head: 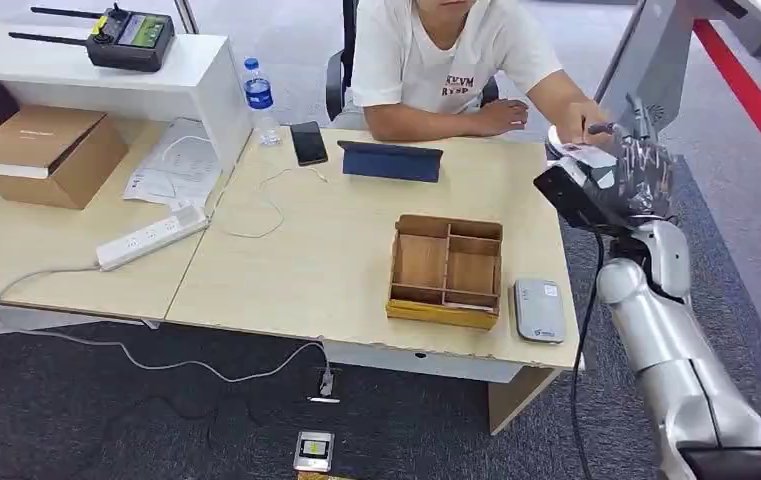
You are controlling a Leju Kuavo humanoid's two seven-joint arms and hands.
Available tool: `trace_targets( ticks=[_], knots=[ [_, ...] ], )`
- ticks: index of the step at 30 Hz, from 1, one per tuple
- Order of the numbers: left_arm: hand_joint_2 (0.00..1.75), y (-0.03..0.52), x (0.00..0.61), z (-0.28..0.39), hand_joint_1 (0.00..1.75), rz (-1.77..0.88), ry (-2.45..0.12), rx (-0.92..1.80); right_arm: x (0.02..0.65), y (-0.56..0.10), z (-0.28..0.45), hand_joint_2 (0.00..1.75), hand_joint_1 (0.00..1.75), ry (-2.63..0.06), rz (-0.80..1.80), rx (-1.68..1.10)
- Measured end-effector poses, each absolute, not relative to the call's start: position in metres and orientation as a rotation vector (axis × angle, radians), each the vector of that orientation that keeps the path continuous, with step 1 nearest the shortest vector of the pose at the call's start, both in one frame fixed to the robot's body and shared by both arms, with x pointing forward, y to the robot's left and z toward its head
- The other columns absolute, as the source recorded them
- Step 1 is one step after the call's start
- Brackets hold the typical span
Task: Pass the card to the sensor for recognition and then transmit it.
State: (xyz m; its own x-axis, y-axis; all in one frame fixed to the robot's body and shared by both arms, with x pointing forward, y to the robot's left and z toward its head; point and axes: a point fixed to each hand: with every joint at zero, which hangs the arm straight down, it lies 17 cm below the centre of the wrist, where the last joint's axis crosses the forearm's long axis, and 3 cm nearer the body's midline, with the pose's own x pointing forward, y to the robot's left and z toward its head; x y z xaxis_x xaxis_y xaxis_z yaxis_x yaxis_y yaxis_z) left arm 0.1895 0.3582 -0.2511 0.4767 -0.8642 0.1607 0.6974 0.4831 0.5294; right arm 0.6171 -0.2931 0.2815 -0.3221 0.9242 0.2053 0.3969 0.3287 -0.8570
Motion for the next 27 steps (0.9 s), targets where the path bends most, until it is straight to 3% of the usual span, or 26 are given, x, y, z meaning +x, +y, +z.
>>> trace_targets(
  ticks=[20,27],
  knots=[
    [0.0,0.356,0.19,-0.251,0.0,-0.998,-0.446,0.422,0.621,-0.297,0.27,1.75,1.75,-1.828,0.918,-1.106],
    [0.0,0.359,0.176,-0.254,0.0,-0.957,-0.444,0.426,0.61,-0.34,0.237,1.75,1.75,-1.71,0.887,-1.05]
  ],
)
